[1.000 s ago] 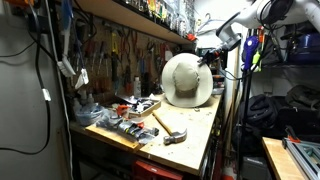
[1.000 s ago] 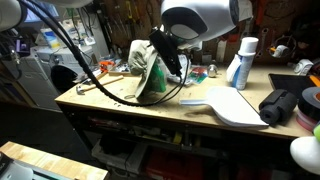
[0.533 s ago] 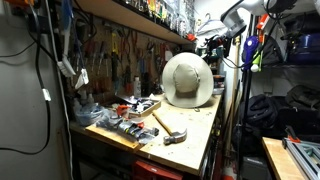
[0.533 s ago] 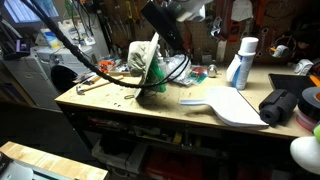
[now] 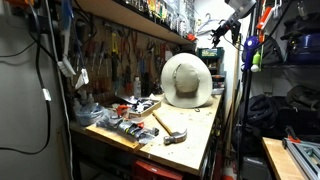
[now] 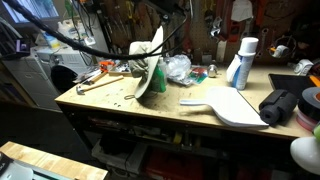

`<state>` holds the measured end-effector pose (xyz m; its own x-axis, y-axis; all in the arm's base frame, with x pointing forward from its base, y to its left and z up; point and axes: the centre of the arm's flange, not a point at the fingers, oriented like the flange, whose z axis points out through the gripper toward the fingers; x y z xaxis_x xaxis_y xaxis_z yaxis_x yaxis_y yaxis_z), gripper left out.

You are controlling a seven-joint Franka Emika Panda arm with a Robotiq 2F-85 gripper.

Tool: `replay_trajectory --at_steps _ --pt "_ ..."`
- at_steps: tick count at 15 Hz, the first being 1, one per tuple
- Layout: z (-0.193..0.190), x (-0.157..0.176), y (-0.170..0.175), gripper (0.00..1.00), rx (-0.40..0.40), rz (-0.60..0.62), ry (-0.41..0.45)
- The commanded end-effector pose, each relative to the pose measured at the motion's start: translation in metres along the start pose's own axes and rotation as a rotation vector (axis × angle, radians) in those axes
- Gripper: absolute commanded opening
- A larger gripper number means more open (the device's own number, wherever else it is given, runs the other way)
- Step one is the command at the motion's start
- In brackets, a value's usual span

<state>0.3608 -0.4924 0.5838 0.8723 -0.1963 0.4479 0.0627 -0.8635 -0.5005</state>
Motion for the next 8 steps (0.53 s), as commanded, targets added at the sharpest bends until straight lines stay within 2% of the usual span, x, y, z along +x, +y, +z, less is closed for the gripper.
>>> replay_trajectory --at_steps 1,5,8 --pt "0.008 -0.048 -0.06 1.0 -0.169 -0.011 -0.115" --pt "0.008 -0.073 -0.104 1.0 -0.37 -0.041 -0.204" --pt "0.023 -0.085 -0.134 1.0 -0.471 -0.04 -0.231"
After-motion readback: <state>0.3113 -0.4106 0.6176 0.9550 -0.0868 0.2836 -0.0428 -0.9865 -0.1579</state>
